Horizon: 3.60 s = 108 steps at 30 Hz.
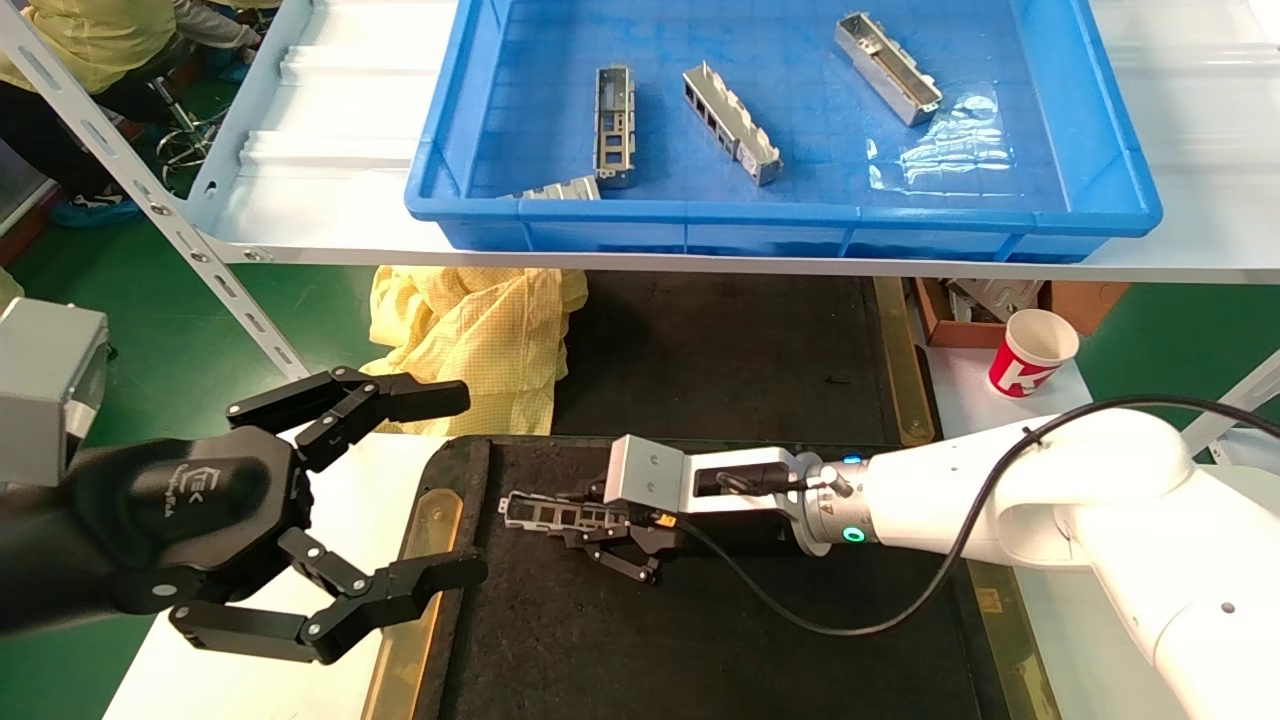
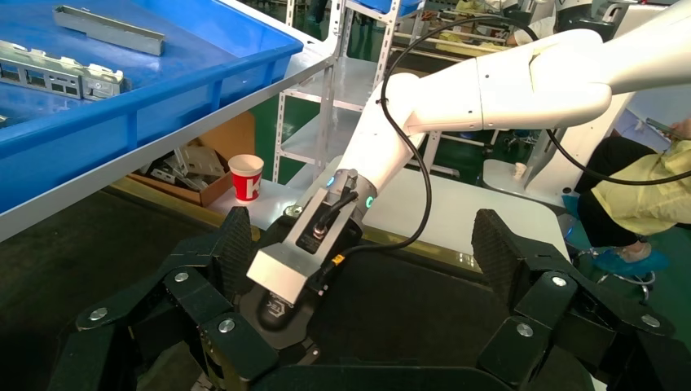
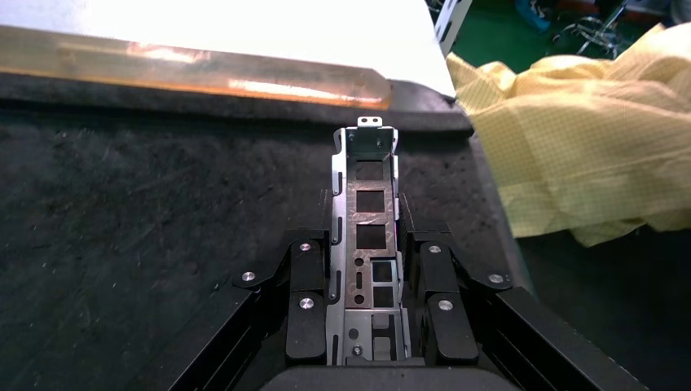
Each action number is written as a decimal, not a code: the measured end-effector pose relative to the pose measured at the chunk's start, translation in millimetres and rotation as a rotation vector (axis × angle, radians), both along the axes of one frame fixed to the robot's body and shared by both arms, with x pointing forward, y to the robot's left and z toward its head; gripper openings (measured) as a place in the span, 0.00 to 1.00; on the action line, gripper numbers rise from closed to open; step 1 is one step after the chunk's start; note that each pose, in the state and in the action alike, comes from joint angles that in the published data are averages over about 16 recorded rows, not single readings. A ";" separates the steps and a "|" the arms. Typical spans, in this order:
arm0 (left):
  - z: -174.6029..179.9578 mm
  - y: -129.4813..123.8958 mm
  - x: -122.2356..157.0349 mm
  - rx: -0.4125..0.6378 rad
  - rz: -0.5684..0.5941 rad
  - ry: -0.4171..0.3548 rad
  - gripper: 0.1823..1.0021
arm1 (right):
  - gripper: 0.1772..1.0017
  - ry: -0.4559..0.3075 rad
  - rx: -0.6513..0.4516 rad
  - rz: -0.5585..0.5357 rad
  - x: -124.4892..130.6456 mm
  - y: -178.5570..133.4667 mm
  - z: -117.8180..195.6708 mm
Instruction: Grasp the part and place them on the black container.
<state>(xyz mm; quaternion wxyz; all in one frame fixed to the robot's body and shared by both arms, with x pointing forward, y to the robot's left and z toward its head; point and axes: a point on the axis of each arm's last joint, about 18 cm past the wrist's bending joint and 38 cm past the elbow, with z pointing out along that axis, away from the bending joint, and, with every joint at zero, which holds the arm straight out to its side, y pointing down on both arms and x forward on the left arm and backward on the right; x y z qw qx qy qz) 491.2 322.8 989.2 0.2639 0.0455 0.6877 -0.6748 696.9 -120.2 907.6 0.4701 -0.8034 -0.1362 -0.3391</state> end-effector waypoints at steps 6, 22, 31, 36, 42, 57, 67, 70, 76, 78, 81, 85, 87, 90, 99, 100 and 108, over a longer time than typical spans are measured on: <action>0.0 0.0 0.0 0.000 0.000 0.000 1.00 | 0.20 0.005 -0.003 -0.004 1.5 3.1 -5.6; 0.0 0.0 0.0 0.000 0.000 0.000 1.00 | 0.20 0.016 -0.006 -0.011 0.9 22.2 -18.8; 0.0 0.0 0.0 0.000 0.000 0.000 1.00 | 0.20 0.026 -0.002 -0.020 0.6 30.1 -25.2; 0.0 0.0 0.0 0.000 0.000 0.000 1.00 | 0.20 0.027 -0.002 -0.027 1.0 33.6 -27.4; 0.0 0.0 0.0 0.000 0.000 0.000 1.00 | 0.20 0.023 -0.006 -0.033 1.5 36.3 -27.5; 0.0 0.0 0.0 0.000 0.000 0.000 1.00 | 0.29 0.018 0.010 -0.015 0.3 31.9 -14.1; 0.0 0.1 0.0 0.000 0.000 0.000 1.00 | 0.50 0.032 0.068 0.010 -3.4 20.5 4.3; 0.0 0.1 0.1 0.000 0.000 0.000 1.00 | 0.56 0.036 0.082 0.014 -4.2 17.8 7.9; 0.0 0.1 0.1 0.000 0.001 0.000 1.00 | 0.72 0.042 0.097 0.018 -5.3 15.4 10.1; -0.1 0.1 0.1 0.000 0.001 0.000 1.00 | 0.77 0.046 0.103 0.019 -6.2 14.6 10.0; 0.0 0.1 0.1 0.000 0.001 0.000 1.00 | 0.83 0.054 0.118 0.023 -8.5 12.1 10.2; -0.1 0.1 0.1 0.000 0.001 0.000 1.00 | 0.90 0.073 0.151 0.032 -13.6 5.7 11.2; -0.1 0.1 0.1 0.000 0.001 0.000 1.00 | 0.92 0.085 0.175 0.038 -17.3 1.0 12.6; -0.1 0.1 0.1 0.000 0.001 0.000 1.00 | 0.95 0.105 0.214 0.049 -23.8 -7.5 15.1; -0.1 0.1 0.1 0.000 0.001 0.000 1.00 | 0.99 0.152 0.326 0.085 -47.8 -38.9 26.3; -0.1 0.1 0.1 0.000 0.001 0.000 1.00 | 1.00 0.155 0.337 0.089 -50.7 -42.6 27.7; -0.1 0.1 0.1 0.000 0.001 0.000 1.00 | 1.00 0.177 0.408 0.118 -76.2 -73.3 39.7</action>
